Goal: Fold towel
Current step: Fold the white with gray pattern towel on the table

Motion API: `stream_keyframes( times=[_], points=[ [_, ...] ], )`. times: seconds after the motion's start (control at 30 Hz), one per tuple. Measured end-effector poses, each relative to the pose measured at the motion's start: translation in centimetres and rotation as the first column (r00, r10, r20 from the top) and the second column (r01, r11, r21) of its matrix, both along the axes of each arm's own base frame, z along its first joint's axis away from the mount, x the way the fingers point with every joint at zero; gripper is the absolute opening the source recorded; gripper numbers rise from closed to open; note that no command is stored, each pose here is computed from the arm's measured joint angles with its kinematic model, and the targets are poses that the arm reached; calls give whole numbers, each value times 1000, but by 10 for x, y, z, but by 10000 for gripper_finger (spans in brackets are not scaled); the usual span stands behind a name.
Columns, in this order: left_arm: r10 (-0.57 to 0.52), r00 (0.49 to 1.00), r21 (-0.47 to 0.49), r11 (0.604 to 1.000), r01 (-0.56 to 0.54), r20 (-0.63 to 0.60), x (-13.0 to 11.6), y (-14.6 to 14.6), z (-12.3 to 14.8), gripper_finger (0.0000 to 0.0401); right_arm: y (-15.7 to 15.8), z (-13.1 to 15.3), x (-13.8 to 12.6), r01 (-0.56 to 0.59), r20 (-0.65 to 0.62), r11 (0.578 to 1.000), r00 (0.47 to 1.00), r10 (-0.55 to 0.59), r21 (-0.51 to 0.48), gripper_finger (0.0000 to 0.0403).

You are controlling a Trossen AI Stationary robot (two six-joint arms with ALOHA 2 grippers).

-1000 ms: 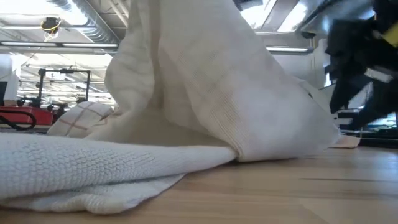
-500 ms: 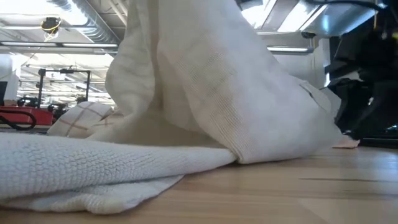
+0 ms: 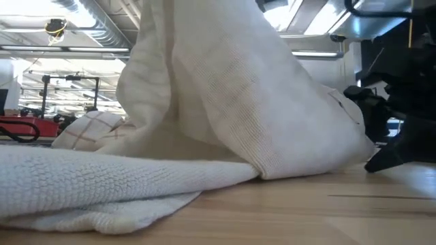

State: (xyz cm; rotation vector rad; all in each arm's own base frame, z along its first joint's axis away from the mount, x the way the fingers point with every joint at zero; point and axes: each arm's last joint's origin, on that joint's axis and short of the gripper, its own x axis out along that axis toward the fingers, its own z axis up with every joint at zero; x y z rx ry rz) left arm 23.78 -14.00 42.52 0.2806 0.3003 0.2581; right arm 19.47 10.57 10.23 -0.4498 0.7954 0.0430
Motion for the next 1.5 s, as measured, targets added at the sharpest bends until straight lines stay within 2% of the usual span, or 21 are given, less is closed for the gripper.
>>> stream_keyframes(
  times=[0.07,0.13,0.2,0.23,0.37,0.57,0.7,0.83,1.0,1.13,1.33,1.5],
  points=[
    [0,1000,2,1000,0,0,0,0,0,5,1,-1,1,2,-1,1000,1000,-2,5,126],
    [-5,1000,19,1000,5,-5,0,0,0,5,3,3,3,-5,-8,1000,1000,5,-6,75],
    [-12,1000,43,999,12,-4,0,0,1,5,5,13,7,-28,0,999,1000,28,-26,23],
    [-14,1000,53,998,14,3,1,0,2,5,6,22,10,-36,16,999,999,36,-31,13],
    [-23,999,79,997,19,44,-3,0,17,5,5,54,11,27,40,995,999,-23,-99,13],
    [33,992,119,992,-48,123,-18,6,55,5,-3,141,2,97,106,989,991,-86,-108,10],
    [100,981,167,978,-127,164,-30,13,80,5,-14,208,-12,168,180,985,971,-157,-50,5],
    [158,969,204,959,-196,187,-40,22,100,5,-26,273,-28,264,299,964,917,-262,34,11],
    [209,954,213,943,-255,213,-50,33,119,5,-41,343,-50,290,431,948,844,-319,132,4],
    [228,949,221,936,-275,217,-53,40,124,5,-51,378,-65,302,515,937,783,-349,176,9],
    [306,922,221,907,-358,236,-54,54,130,5,-61,404,-78,327,578,930,732,-360,166,4],
    [333,848,74,916,-395,412,-59,62,158,5,-67,434,-86,371,671,913,634,-384,172,7]
  ],
)
